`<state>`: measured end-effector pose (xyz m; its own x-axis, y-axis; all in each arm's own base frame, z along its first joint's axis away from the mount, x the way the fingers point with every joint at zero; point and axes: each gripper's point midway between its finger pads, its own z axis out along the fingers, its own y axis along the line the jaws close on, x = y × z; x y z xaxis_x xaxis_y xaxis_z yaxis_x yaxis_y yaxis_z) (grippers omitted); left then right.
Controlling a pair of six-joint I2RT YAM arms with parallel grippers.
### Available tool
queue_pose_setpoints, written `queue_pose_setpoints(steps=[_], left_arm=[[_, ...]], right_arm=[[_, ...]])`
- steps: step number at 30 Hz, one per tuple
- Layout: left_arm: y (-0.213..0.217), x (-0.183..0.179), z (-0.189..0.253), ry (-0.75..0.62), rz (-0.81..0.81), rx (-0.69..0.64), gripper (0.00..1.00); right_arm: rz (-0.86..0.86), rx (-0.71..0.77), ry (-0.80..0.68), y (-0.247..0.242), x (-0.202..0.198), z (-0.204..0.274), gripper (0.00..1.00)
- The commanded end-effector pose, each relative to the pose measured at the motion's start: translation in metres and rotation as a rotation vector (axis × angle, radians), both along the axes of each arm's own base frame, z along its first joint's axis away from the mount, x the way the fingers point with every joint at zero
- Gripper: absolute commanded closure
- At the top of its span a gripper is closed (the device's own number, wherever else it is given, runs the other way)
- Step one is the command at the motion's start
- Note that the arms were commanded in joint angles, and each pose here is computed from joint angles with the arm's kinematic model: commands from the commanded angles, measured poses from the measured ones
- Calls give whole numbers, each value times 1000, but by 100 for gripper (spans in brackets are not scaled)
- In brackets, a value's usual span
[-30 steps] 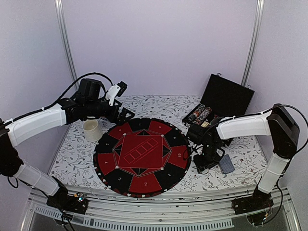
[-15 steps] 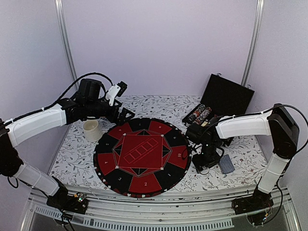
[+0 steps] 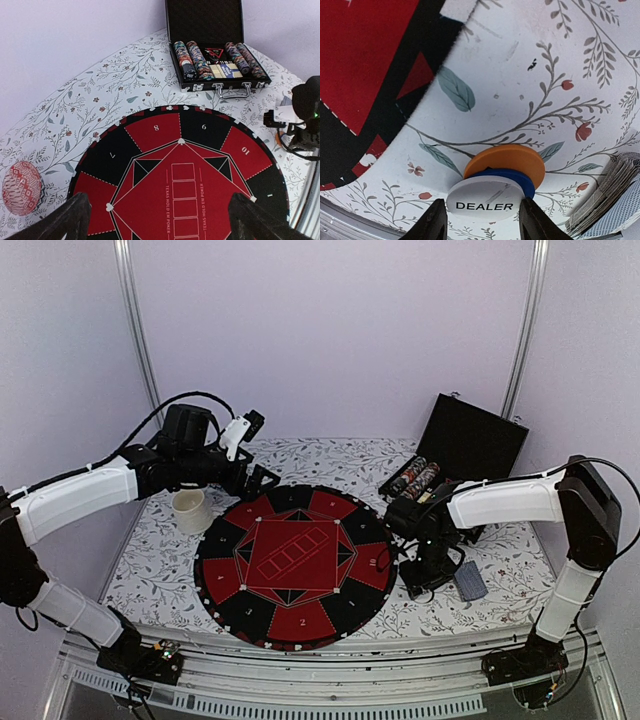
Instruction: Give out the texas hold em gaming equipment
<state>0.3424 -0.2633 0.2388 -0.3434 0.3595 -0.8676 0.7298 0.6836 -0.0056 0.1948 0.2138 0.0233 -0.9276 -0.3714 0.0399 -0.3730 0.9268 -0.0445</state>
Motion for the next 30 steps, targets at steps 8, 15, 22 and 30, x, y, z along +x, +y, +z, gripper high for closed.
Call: queue_pose_setpoints(steps=[8,15,22,30], left_arm=[[-2,-6,6,-19,-25,-12,2],[-1,-7,5,-21,-25,-10,2],[-1,-7,5,-25,-29,-5,2],[-1,-7,5,-27,-28,-6,2]], right_arm=[[3,-34,-9,1,1,-1,39],[7,-61,2,-3,-1,-9,39],[17,-6,-10,11,2,0,43],[20,-24,-10,9,2,3,44]])
